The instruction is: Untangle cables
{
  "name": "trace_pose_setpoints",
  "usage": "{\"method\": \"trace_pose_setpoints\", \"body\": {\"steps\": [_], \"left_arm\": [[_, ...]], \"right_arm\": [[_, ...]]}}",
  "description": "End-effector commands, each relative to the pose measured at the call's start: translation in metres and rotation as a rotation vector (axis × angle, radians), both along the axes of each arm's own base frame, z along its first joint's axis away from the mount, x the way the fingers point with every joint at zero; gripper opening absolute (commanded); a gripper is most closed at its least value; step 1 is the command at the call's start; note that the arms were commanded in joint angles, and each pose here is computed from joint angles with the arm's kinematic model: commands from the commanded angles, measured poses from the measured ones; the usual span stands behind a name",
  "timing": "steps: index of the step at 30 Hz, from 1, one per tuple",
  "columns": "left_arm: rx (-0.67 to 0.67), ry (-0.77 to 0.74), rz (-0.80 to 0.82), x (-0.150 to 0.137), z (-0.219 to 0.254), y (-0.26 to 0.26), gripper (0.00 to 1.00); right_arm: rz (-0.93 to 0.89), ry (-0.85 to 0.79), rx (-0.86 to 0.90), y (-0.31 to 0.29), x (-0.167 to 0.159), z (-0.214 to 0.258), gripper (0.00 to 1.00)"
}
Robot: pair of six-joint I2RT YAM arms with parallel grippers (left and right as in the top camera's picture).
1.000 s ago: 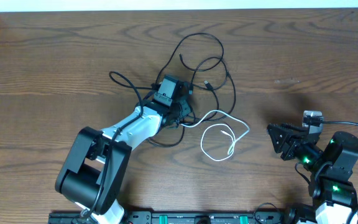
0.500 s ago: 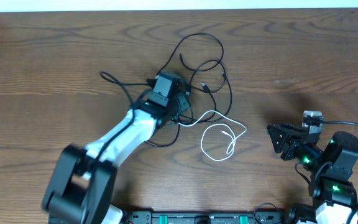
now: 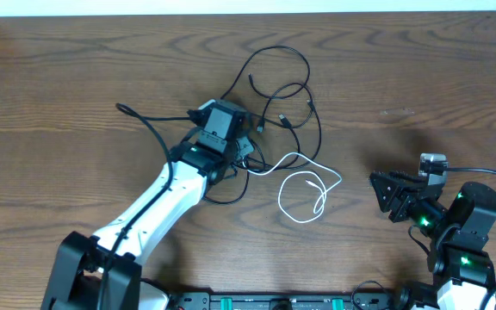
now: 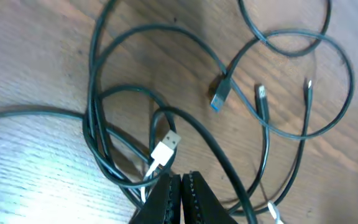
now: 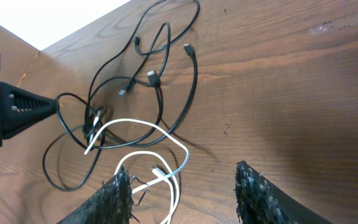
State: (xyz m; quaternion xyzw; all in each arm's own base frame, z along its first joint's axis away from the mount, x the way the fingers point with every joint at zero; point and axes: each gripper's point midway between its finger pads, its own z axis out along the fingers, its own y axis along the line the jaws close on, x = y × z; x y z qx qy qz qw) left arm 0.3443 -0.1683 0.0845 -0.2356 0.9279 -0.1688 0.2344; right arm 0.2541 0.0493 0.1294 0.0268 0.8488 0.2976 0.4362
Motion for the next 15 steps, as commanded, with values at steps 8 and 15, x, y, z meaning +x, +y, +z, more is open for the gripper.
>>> {"method": "trace_pose_setpoints", "body": {"steps": [8, 15], "left_arm": [[0.034, 0.054, -0.035, 0.005, -0.047, -0.019, 0.08], [0.023, 0.014, -0.029, 0.02, -0.059, -0.026, 0.08]], "right_arm": [[0.001, 0.001, 0.005, 0.001, 0.0, 0.002, 0.52], [0.001, 0.005, 0.006, 0.001, -0.001, 0.002, 0.52]]}}
